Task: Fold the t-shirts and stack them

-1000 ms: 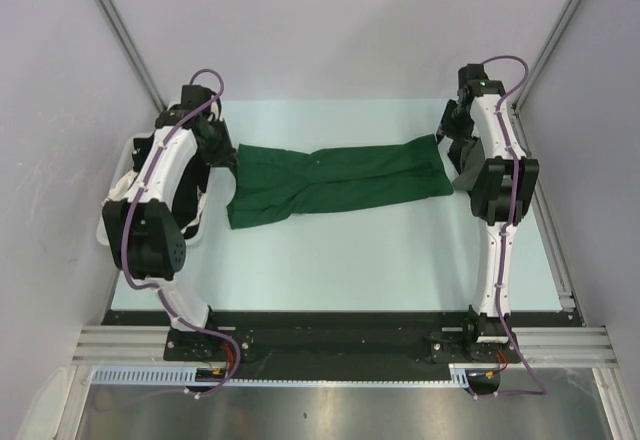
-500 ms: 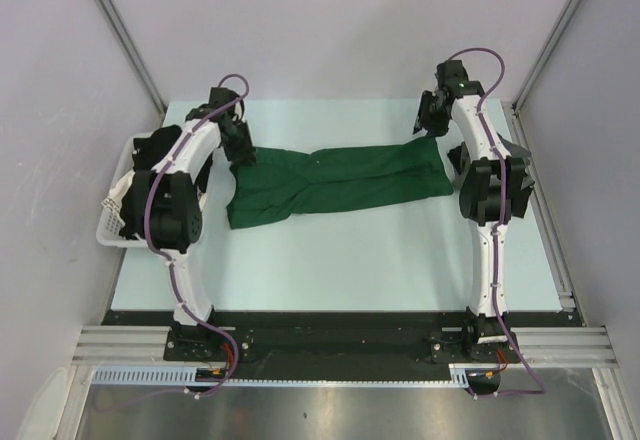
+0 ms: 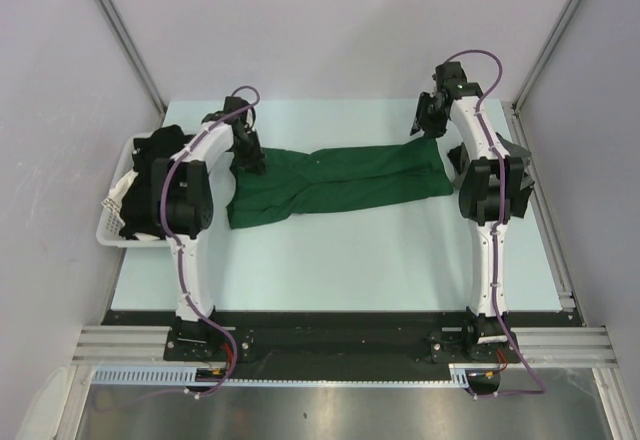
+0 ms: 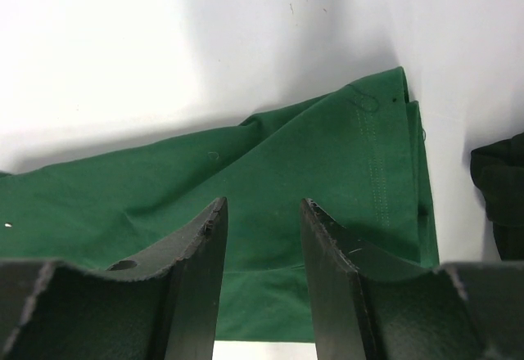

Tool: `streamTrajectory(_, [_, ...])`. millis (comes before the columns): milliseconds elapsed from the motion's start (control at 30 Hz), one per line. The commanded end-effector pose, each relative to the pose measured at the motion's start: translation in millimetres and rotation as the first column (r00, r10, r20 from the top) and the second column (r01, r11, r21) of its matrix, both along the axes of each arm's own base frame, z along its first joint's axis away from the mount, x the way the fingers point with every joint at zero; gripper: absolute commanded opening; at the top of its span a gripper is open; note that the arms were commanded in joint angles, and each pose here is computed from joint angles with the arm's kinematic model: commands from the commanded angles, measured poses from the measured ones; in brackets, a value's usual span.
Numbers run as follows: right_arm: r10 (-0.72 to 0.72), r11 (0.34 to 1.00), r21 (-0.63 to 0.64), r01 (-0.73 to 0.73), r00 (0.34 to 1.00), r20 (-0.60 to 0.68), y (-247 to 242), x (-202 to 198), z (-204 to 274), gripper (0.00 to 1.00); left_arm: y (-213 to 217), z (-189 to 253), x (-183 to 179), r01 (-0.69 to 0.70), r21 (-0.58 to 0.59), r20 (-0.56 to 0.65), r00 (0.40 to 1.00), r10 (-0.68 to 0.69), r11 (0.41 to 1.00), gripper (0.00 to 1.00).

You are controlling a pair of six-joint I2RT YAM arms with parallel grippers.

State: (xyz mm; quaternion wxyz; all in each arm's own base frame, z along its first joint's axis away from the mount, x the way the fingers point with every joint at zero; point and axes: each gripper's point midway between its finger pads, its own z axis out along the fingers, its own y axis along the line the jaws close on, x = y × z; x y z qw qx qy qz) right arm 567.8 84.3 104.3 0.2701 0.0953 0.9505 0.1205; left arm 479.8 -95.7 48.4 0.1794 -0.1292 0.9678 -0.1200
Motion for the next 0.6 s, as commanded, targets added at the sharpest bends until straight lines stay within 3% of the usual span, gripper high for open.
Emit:
streamTrajectory(0, [0.021, 1.0, -0.001, -0.021, 0.999, 0.033, 3, 3, 10, 0.45, -10, 7, 13, -0.004, -0.024, 0.033, 0.999, 0.005, 1.0, 0.28])
streamTrajectory(100, [0.019, 1.0, 0.0, -0.019, 0.999, 0.031, 3, 2, 10, 0.45, -10, -5, 11, -0.006, -0.013, 0.0, 1.0, 0.006, 1.0, 0.17])
streamTrajectory(167, [0.019, 1.0, -0.002, -0.018, 0.999, 0.03, 3, 2, 10, 0.45, -9, -13, 10, -0.008, -0.002, -0.019, 1.0, 0.008, 1.0, 0.01])
streamTrajectory(567, [0.018, 1.0, -0.017, -0.017, 0.999, 0.035, 0, -1, 15, 0.44, 3, -47, 18, -0.027, 0.092, -0.105, 0.994, 0.037, 0.995, 0.0])
